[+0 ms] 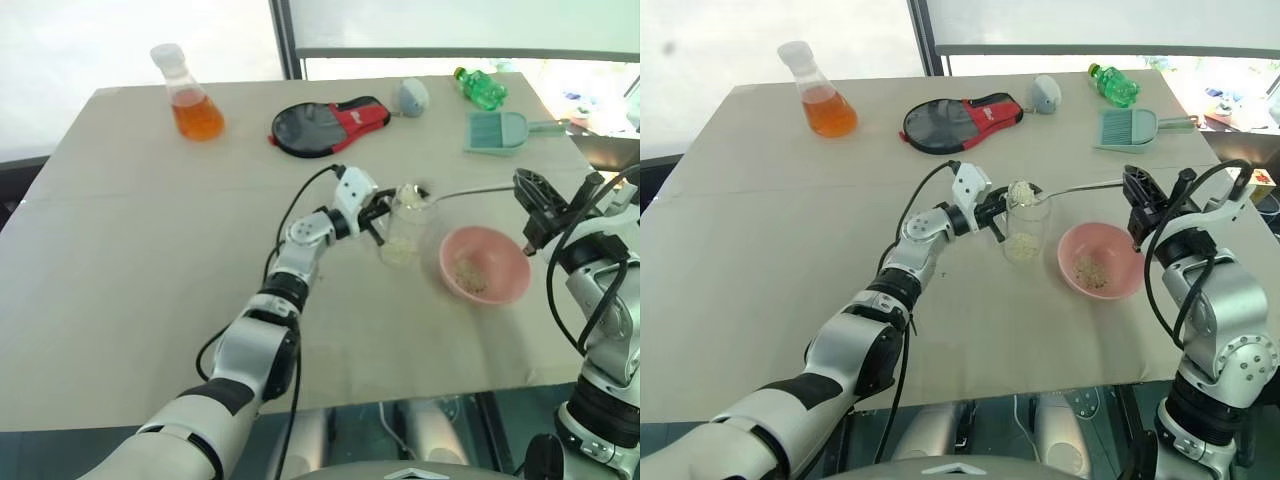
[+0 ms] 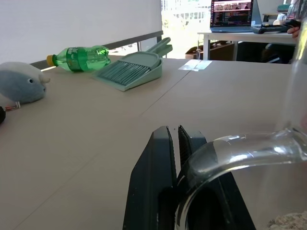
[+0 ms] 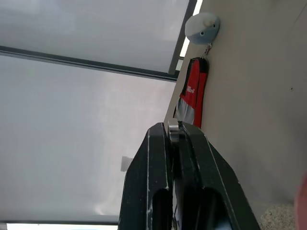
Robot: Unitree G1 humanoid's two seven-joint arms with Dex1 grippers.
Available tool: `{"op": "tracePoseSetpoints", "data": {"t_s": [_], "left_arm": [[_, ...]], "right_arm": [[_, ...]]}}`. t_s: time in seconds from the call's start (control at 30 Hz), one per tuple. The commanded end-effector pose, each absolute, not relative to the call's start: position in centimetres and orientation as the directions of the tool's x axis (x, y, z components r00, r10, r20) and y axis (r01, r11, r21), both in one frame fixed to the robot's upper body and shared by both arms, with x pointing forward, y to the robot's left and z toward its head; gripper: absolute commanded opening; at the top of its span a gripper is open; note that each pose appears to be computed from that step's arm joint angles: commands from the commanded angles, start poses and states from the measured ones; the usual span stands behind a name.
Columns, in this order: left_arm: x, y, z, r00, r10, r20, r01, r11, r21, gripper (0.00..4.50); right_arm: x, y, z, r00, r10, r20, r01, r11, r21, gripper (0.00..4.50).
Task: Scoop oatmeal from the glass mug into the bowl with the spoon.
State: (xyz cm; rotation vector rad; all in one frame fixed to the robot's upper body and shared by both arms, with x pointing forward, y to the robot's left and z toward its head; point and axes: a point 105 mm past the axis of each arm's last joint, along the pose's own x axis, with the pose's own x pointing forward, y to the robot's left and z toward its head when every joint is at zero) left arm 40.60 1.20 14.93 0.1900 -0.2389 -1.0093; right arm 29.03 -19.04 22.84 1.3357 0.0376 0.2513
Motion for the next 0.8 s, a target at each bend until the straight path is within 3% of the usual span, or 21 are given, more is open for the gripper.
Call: {"op": "tracePoseSetpoints", "data": {"t_s": [0.03,0.53,0.63,0.8], "left_arm": [[40.5,0.6,16.5,0.481,-0.865,0.143,0.807,0.5,0.314,0.02],[40.2,1.0,15.0,0.466,-0.882,0.075,0.813,0.46,0.356,0.02],[40.2,0.8,15.1,0.458,-0.885,0.08,0.817,0.455,0.355,0.02],[40.0,0.3,15.2,0.447,-0.89,0.085,0.822,0.447,0.352,0.02]], "right_arm": [[27.8,-20.1,24.4,0.965,0.176,0.194,-0.235,0.248,0.94,0.0],[24.0,-26.6,22.2,0.989,-0.033,0.143,-0.118,0.397,0.91,0.0],[23.7,-27.1,21.5,0.999,0.015,0.052,-0.052,0.535,0.844,0.0],[24.6,-25.9,23.3,0.991,0.132,0.033,-0.115,0.683,0.721,0.0]]}}
